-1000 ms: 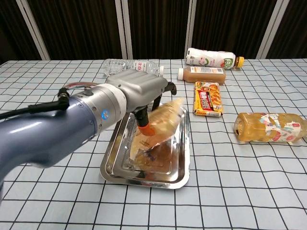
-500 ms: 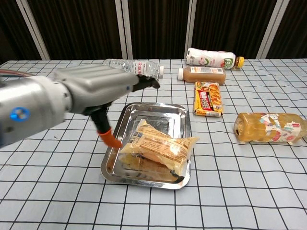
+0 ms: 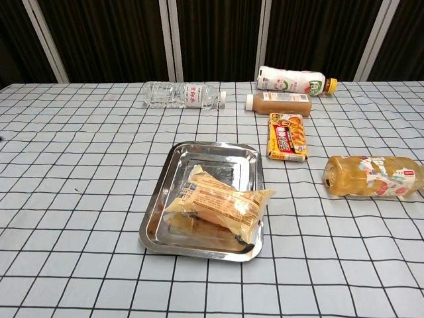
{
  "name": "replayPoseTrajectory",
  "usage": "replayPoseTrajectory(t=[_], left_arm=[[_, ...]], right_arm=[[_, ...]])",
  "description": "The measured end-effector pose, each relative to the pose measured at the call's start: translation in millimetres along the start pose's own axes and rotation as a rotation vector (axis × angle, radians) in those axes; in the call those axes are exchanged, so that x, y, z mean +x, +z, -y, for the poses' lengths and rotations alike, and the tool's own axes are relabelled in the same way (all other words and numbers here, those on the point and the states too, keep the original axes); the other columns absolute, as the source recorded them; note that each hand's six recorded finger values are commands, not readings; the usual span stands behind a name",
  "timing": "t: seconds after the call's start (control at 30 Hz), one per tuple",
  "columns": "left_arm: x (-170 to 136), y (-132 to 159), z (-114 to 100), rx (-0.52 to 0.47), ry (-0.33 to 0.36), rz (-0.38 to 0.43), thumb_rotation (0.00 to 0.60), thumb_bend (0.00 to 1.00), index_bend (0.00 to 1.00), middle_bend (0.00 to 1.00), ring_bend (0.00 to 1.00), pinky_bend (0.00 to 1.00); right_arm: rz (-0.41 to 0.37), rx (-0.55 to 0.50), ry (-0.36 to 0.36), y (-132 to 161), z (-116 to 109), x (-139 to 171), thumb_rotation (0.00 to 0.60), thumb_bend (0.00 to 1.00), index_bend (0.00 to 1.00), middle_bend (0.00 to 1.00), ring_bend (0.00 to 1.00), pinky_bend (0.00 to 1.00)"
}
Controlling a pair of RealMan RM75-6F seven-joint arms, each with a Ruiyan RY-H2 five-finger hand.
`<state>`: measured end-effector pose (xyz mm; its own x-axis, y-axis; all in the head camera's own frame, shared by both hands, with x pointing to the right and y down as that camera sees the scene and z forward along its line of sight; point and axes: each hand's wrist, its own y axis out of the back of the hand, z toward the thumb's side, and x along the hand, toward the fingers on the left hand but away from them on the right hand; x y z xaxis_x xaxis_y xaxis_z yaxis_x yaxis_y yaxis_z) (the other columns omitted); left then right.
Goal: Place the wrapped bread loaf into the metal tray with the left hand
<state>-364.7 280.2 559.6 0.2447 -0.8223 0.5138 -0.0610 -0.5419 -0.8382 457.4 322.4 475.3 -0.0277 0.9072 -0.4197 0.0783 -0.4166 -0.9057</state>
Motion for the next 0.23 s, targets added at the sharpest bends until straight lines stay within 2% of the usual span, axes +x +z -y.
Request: replayPoseTrajectory(t=[0.1, 0.23], left_arm=[[-33.0, -25.2, -3.5, 0.007, 0.039, -0.037, 0.600, 0.08, 0.00, 0.00, 0.00, 0.12], [-56.5, -32.2, -12.1, 0.001, 0.060, -0.022, 0.600, 0.07, 0.00, 0.00, 0.00, 0.08]], right_arm=[[-0.026, -0.001, 0.025, 7.3, 5.3, 9.6, 0.600, 0.32, 0.00, 0.00, 0.00, 0.00], [-0.046, 0.014, 0.034, 13.0, 7.6, 18.9, 0.600, 0.32, 0.00, 0.00, 0.00, 0.00]])
